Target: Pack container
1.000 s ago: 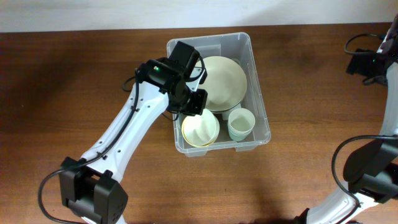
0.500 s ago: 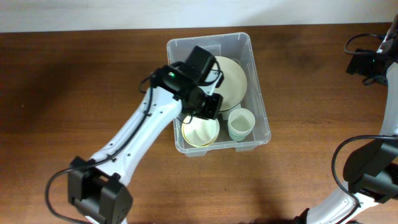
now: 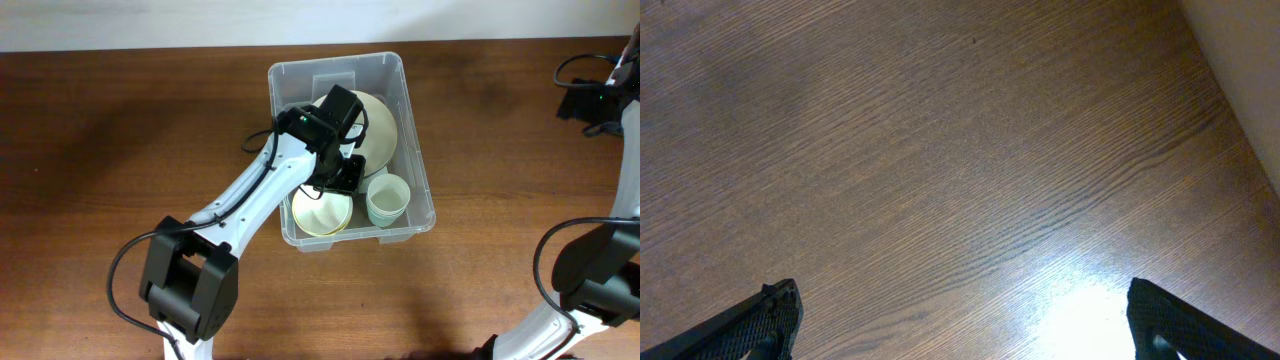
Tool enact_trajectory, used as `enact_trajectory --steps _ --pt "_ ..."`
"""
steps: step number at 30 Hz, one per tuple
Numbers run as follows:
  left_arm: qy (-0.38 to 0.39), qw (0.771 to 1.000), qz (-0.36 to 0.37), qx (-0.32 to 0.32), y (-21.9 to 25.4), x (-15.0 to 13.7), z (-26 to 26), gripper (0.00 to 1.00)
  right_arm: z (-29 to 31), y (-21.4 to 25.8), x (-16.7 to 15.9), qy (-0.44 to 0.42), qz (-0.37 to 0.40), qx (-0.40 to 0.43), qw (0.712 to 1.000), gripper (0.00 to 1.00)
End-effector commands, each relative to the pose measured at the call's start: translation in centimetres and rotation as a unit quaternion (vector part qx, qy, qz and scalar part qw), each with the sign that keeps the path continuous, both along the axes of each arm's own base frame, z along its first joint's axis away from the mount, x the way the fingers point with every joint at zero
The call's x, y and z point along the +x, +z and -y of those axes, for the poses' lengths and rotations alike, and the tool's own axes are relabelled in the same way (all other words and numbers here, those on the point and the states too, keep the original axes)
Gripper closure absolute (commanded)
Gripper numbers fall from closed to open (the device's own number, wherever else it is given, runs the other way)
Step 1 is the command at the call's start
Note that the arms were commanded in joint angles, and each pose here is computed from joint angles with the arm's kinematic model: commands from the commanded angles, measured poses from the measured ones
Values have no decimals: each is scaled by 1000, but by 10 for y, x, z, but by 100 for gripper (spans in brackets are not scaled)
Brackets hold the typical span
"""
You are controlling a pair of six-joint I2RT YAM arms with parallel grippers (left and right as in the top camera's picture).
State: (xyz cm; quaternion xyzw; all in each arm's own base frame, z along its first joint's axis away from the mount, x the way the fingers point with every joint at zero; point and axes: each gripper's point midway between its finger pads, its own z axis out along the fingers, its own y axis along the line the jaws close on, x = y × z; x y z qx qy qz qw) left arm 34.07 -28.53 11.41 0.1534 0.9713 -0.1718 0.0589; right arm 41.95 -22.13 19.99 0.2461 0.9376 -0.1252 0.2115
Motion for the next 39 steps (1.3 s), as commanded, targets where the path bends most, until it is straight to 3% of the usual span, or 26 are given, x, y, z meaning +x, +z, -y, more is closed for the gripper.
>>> enact_trajectory --steps 1,18,39 --pt "2 1000 -7 -4 -4 -1 1 65 4 0 -1 -8 0 -4 1000 1" --pt "5 999 -28 21 -34 2 -1 65 4 0 -1 -8 0 -4 1000 1" --pt "13 998 -1 61 -42 13 -12 65 4 0 -1 -8 0 -4 1000 1"
